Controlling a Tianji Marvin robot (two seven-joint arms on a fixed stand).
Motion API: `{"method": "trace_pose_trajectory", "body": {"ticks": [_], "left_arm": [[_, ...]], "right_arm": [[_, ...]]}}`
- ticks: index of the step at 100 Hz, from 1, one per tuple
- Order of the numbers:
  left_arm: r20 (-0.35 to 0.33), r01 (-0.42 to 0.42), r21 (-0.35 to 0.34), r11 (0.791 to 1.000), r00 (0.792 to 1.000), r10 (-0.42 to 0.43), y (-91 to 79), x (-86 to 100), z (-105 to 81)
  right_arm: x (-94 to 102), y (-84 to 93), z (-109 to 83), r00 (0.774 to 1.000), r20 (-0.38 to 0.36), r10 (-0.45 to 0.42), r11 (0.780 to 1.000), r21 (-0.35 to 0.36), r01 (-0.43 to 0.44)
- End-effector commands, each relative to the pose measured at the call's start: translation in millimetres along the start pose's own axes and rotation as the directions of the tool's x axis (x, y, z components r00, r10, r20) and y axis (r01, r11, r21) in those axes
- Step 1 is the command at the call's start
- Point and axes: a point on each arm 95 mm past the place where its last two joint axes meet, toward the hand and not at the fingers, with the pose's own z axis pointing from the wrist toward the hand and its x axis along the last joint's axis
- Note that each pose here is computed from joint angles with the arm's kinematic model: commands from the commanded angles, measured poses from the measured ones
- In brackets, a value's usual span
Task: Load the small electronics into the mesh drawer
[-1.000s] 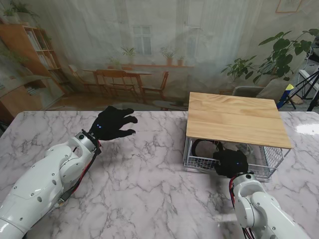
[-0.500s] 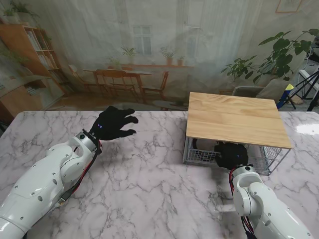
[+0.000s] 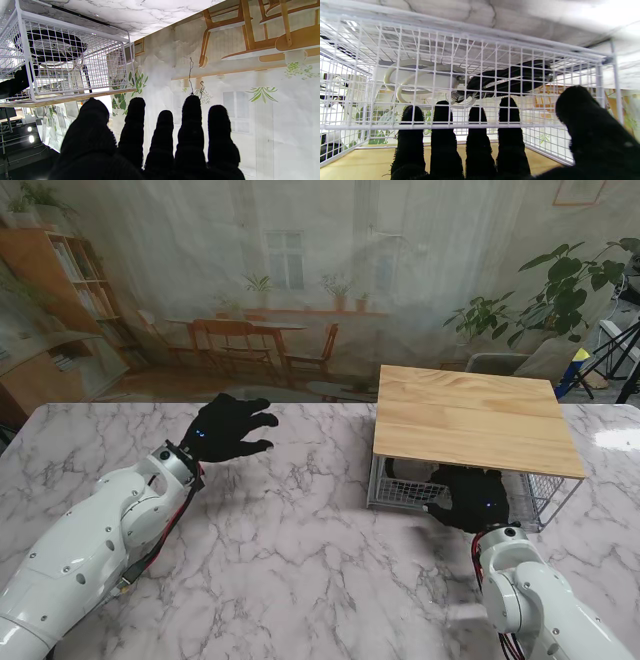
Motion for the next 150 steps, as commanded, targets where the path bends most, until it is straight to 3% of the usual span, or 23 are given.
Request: {"method": "trace_pose_trajectory", "body": {"ticks": [1,22,44,57,65,77,88,103,124,136,150], "left_arm": [[-0.002,0.004,-0.015,1.000,1.000,-0.004,2.9,1.7,1.3],[0.001,0.007,-0.017,1.000,1.000,-0.007,3.8,2.2,0.8],[0.026,0.050,-0.007,0.999,0.998,-0.050,0.8,7.2,0.4],[0.035,0.083,0.011,0.996,0.996,-0.084,-5.4,16.2,2.7],[0.054,0.159,0.038,0.987,0.985,-0.161,-12.3,24.1,5.7],[0.070,0.287,0.091,0.954,0.953,-0.294,-20.9,40.2,7.7],[0.095,0.440,0.070,0.895,0.891,-0.445,-18.2,58.7,-0.8],[0.133,0.595,0.093,0.798,0.787,-0.602,-1.8,79.2,-20.0],[0.188,0.672,0.158,0.723,0.698,-0.690,14.3,79.0,-41.6],[0.212,0.667,0.161,0.727,0.696,-0.686,20.7,74.5,-47.5],[0.216,0.651,0.150,0.744,0.713,-0.667,22.8,68.9,-50.3]], "right_arm": [[5.9,0.7,-7.0,1.000,-0.020,0.004,1.000,0.002,-0.004],[20.3,13.4,-28.8,0.996,-0.077,0.041,0.999,-0.025,-0.043],[44.8,35.6,-56.9,0.983,-0.124,0.139,0.988,-0.052,-0.146],[60.5,69.9,-66.2,0.945,-0.206,0.253,0.951,-0.126,-0.282],[69.2,91.8,-64.8,0.915,-0.257,0.310,0.923,-0.149,-0.355],[84.0,117.3,-50.3,0.870,-0.324,0.371,0.875,-0.191,-0.444],[96.9,125.4,-34.3,0.825,-0.376,0.422,0.836,-0.191,-0.515],[104.0,105.7,-15.1,0.767,-0.391,0.509,0.778,-0.174,-0.604],[94.3,71.6,-1.3,0.740,-0.368,0.563,0.751,-0.146,-0.644],[90.2,62.6,1.8,0.720,-0.352,0.598,0.733,-0.125,-0.669],[87.6,59.6,4.4,0.734,-0.343,0.586,0.750,-0.116,-0.652]]}}
